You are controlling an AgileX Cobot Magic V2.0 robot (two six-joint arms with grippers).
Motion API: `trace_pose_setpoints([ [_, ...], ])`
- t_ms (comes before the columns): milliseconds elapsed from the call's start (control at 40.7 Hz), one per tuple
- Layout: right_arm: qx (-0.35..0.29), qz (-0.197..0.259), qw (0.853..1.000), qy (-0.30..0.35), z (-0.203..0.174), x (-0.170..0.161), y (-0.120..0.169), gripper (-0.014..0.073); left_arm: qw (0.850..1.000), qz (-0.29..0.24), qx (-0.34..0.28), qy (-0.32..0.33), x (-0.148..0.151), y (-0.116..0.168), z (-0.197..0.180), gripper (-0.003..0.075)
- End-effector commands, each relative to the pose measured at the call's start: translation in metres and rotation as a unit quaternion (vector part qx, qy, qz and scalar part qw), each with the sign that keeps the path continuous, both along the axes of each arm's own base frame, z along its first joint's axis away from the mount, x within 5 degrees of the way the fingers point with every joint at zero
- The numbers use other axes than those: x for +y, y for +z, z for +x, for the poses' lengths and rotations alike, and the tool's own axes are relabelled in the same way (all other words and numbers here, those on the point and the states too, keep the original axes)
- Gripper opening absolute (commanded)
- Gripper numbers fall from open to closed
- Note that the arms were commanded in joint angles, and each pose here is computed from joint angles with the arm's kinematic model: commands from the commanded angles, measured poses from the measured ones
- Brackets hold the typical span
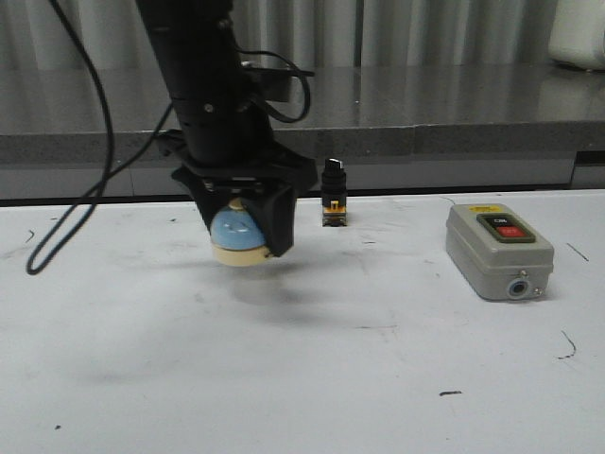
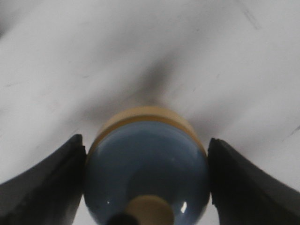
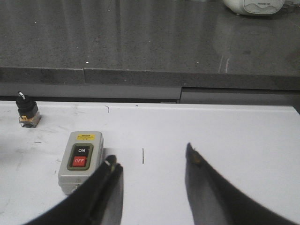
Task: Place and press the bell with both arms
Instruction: 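Carry the bell with the left gripper toward the table center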
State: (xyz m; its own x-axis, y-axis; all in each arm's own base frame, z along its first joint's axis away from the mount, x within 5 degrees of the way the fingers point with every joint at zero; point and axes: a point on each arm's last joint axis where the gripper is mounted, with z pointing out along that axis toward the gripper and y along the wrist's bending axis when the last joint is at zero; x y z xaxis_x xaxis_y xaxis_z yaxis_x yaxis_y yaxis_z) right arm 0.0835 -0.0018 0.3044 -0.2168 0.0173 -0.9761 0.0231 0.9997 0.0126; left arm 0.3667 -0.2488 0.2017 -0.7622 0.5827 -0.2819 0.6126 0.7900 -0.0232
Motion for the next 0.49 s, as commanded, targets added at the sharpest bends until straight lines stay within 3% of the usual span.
trace_pose_setpoints([
  [0, -0.048, -0.002, 0.999, -0.002, 0.002, 0.000, 0.018, 0.0345, 0.999, -0.023, -0.027, -0.012, -0.013, 0.025, -0.002, 0.0233],
  [246, -0.048, -0.002, 0.999, -0.002, 0.002, 0.000, 0.018, 0.0345, 1.000, -0.010, -0.008, -0.014, -0.016, 0.006, 0.001, 0.0240],
  [319, -0.048, -0.002, 0.999, -0.002, 0.002, 0.000, 0.018, 0.0345, 1.000, -0.008, -0.006, -0.014, -0.017, 0.004, 0.001, 0.0292],
  [467, -0.048, -0.002, 0.999, -0.002, 0.002, 0.000, 0.018, 0.0345, 1.000, -0.009, -0.007, -0.014, -0.017, 0.004, 0.001, 0.0494],
])
